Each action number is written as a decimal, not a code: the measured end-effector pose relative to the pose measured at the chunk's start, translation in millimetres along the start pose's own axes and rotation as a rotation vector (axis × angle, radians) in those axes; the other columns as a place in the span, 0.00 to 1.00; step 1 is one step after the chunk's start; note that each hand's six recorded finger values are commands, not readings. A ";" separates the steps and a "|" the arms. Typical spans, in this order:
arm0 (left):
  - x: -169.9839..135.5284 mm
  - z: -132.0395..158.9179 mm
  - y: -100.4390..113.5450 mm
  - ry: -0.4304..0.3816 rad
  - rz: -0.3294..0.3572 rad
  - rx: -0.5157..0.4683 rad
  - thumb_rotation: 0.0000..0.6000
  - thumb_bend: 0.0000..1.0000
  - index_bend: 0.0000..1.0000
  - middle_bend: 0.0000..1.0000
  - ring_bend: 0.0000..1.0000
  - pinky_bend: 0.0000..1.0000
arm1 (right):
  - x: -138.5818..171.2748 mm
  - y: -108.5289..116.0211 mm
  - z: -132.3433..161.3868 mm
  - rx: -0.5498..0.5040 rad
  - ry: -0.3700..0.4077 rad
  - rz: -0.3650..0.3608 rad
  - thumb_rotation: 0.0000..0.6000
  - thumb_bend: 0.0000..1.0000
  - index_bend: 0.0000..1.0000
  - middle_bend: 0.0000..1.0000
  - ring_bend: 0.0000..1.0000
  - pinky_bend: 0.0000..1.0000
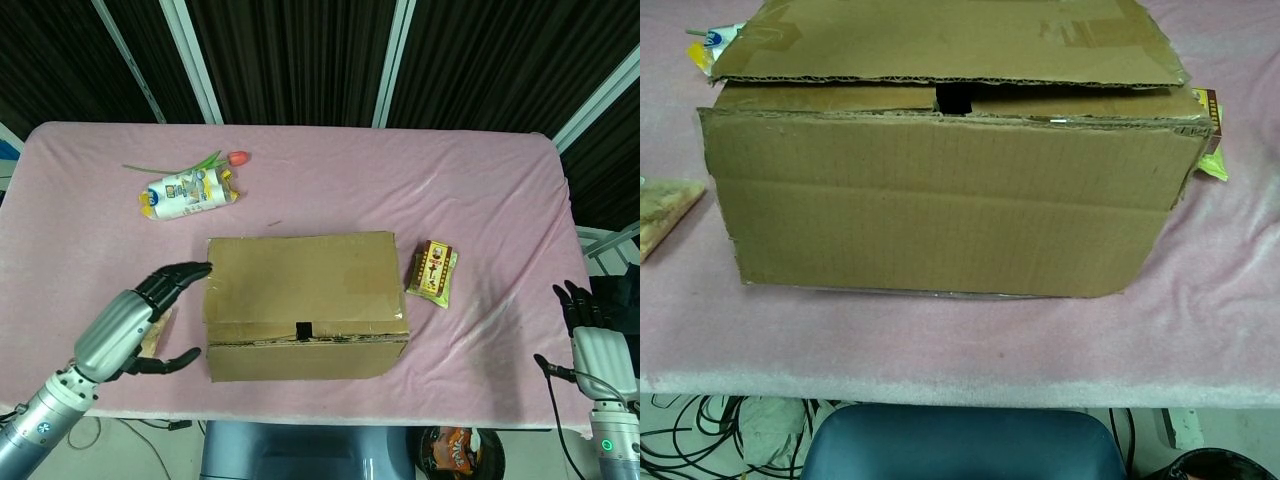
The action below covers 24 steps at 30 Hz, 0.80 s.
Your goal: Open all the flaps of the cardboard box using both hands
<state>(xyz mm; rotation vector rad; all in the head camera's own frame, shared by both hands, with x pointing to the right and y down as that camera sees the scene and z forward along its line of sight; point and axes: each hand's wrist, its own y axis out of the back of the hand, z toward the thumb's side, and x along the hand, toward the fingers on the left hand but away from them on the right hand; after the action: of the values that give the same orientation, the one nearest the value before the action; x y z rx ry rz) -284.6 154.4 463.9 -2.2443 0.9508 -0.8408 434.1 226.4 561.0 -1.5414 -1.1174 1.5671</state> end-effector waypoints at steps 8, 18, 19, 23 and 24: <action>-54.6 -88.5 3.1 0.257 0.159 0.371 1.00 0.18 0.00 0.00 0.00 0.03 | -4.0 10.6 9.6 -0.004 0.014 -0.032 1.00 0.20 0.00 0.00 0.00 0.21; -124.7 -144.7 -10.3 0.439 0.258 0.408 1.00 0.18 0.00 0.00 0.00 0.02 | -19.3 41.8 62.6 -0.099 0.114 -0.101 1.00 0.20 0.00 0.00 0.00 0.21; -127.2 -147.2 -11.2 0.440 0.266 0.398 1.00 0.18 0.00 0.00 0.00 0.02 | -20.3 45.0 73.7 -0.113 0.136 -0.100 1.00 0.20 0.00 0.00 0.00 0.21; -128.6 -150.8 -12.0 0.435 0.286 0.370 1.00 0.18 0.00 0.00 0.00 0.02 | -19.7 52.2 116.6 -0.158 0.220 -0.079 1.00 0.20 0.00 0.00 0.00 0.21; -128.3 -150.8 -11.4 0.432 0.290 0.370 1.00 0.18 0.00 0.00 0.00 0.02 | -18.7 53.2 126.8 -0.165 0.239 -0.072 1.00 0.20 0.00 0.00 0.00 0.21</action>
<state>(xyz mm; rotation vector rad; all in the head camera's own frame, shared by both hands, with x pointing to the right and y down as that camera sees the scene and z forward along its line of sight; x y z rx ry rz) -459.5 222.9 527.7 -1.5956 1.1655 -1.2729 315.7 172.1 513.1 -1.7254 -1.1745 1.2314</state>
